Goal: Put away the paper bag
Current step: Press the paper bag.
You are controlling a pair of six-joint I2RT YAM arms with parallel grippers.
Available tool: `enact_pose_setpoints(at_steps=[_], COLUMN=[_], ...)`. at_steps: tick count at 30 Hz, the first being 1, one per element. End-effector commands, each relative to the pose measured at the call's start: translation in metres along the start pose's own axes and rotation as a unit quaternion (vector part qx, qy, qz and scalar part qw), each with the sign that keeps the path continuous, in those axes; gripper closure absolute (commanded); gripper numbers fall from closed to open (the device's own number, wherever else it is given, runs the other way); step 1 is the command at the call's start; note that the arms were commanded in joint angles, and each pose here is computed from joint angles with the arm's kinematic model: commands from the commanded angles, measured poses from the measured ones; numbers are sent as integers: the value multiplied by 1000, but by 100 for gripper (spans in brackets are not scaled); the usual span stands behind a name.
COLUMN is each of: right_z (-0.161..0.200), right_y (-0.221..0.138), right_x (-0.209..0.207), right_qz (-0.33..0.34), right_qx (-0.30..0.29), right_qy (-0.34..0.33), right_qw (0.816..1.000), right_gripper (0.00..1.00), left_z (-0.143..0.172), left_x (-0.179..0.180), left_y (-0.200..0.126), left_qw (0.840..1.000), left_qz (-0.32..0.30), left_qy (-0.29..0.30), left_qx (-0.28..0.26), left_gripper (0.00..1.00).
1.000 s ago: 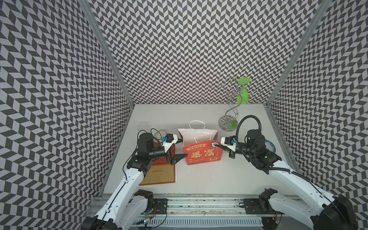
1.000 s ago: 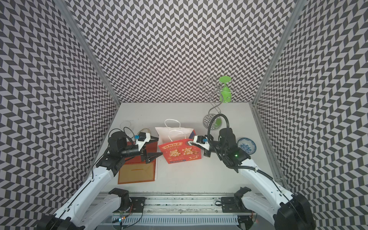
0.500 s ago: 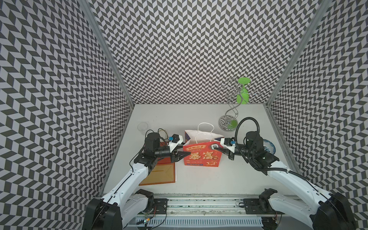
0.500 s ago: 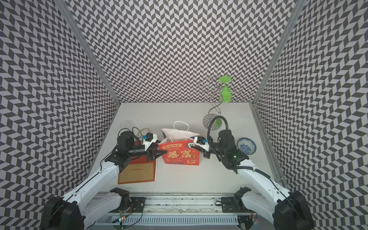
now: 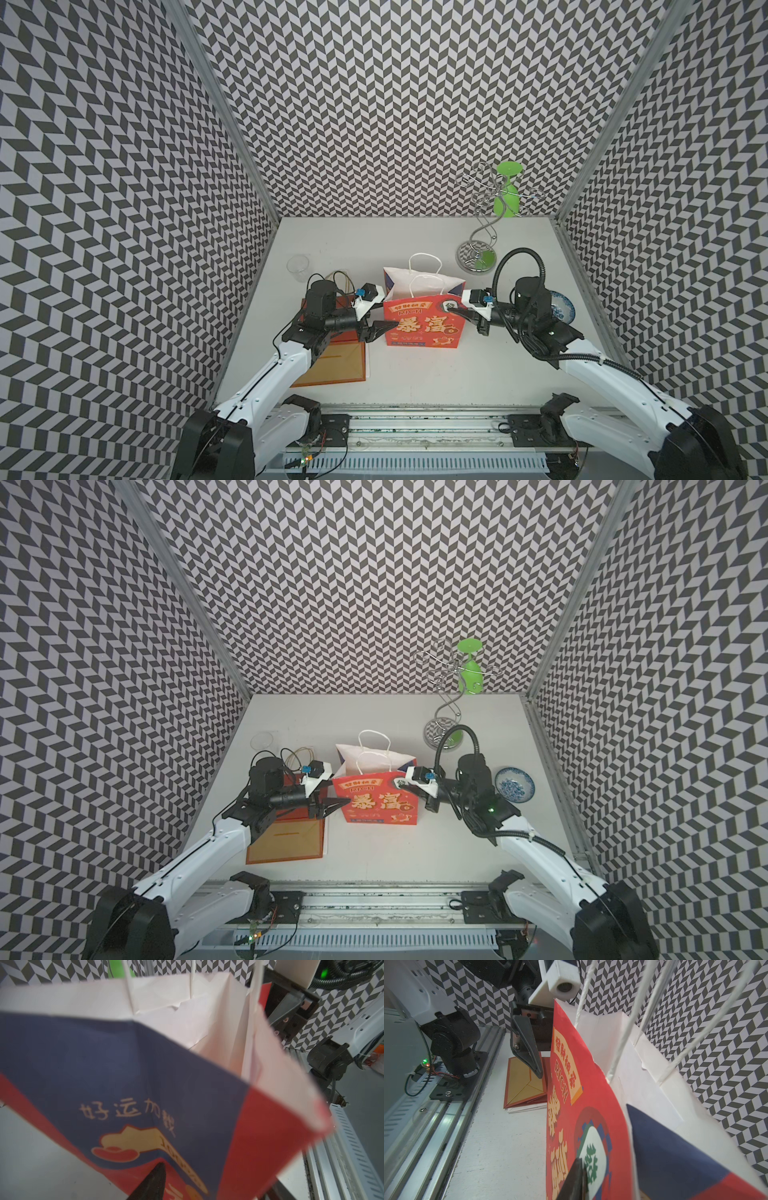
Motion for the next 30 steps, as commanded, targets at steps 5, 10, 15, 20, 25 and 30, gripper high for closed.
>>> enact_pose_setpoints(at_steps=[5,10,15,20,25,30], right_z=[-3,5,21,23,13,17], right_y=[-4,-16,-23,-15,-7,-3], right_x=[-7,-19,-4,-4,5,2], right_qz=[30,88,75,60,22,32], right_qx=[-5,44,85,76,30,21], right_qy=[-2,13,15,24,38,27], right_qw=[1000,995,993,995,999,999], right_gripper=[69,60,46,52,62,72], left_z=[2,9,11,13,16,21], left_x=[-1,-2,-2,-2,-5,-4], left_y=[0,1,3,3,7,12], left_qw=[1000,1000,1000,1000,1000,999], left_qz=[-1,6,8,10,22,25], left_qy=[4,-3,-6,-10,-20,-35], left_qx=[-1,8,9,10,9,18], left_gripper=[52,52,50,54,62,67])
Point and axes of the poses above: each gripper's point midway between its finger pads, its own y axis out along the fingers, its own x axis along the line the jaws close on, z = x × y, the point moved 2 cm from there along -y, back along the fingers, and after that the axes turned 5 degrees about -y, right-handed, at the moved point
